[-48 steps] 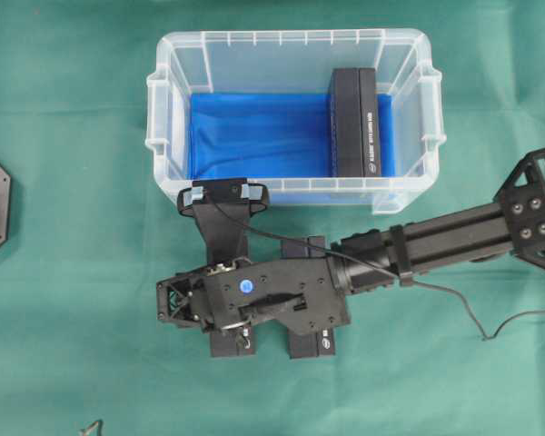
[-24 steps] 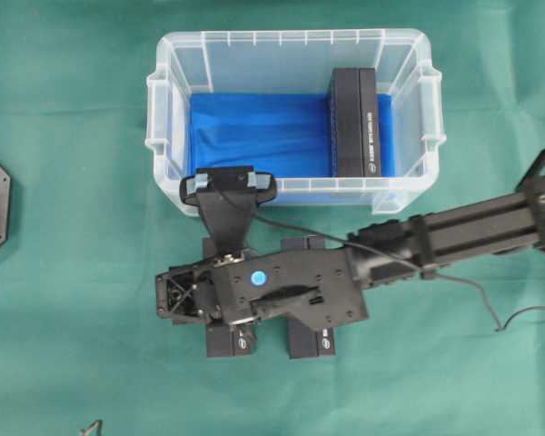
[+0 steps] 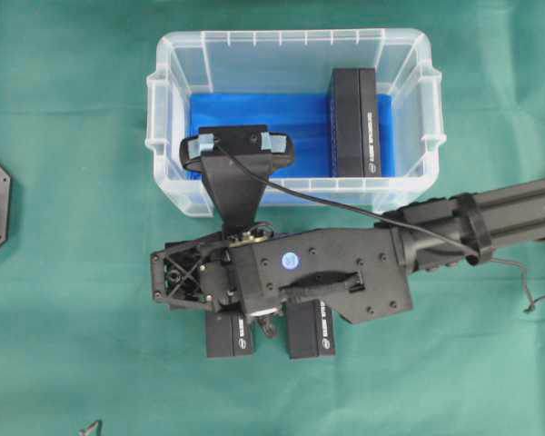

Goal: Take the box out of the case with the right arm.
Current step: 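Carry the box toward the viewer and lower it left of the first box, then open the right gripper and withdraw it to the right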

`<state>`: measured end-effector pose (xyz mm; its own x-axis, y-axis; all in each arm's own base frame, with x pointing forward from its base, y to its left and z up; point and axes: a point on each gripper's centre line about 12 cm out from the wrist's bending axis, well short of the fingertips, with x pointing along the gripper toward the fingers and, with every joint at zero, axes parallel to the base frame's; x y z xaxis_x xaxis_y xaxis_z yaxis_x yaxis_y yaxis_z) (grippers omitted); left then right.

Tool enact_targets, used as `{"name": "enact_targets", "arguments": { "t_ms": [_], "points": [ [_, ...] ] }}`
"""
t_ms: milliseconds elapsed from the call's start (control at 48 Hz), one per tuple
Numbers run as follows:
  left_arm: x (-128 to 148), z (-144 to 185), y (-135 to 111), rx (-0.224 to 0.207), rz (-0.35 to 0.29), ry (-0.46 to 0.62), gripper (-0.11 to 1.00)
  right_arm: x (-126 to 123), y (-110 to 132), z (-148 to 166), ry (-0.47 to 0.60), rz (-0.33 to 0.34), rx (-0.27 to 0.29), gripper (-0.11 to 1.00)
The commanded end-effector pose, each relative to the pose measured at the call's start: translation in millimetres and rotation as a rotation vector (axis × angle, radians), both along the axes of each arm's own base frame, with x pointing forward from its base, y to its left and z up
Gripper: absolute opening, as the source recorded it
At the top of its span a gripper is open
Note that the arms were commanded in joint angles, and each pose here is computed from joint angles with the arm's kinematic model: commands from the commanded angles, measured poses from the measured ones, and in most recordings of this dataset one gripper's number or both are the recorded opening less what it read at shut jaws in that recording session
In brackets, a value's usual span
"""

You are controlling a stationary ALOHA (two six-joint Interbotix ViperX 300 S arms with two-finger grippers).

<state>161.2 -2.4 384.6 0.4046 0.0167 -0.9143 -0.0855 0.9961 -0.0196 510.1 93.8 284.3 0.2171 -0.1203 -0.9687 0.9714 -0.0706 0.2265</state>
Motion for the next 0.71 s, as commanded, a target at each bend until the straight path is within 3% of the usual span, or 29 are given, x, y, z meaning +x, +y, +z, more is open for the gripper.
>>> {"name": "enact_targets", "arguments": {
  "t_ms": [0,333,687],
  "points": [
    [2,5,1,0.000,0.005,-0.018,0.00,-7,-3,33,-0.066,0.005,0.013,0.90],
    [2,5,1,0.000,0.006,-0.019,0.00,-35,1,52,-0.002,0.043,0.006,0.90],
    [2,4,1,0.000,0.006,-0.015,0.00,-100,8,67,0.035,0.015,0.006,0.90]
  ]
}}
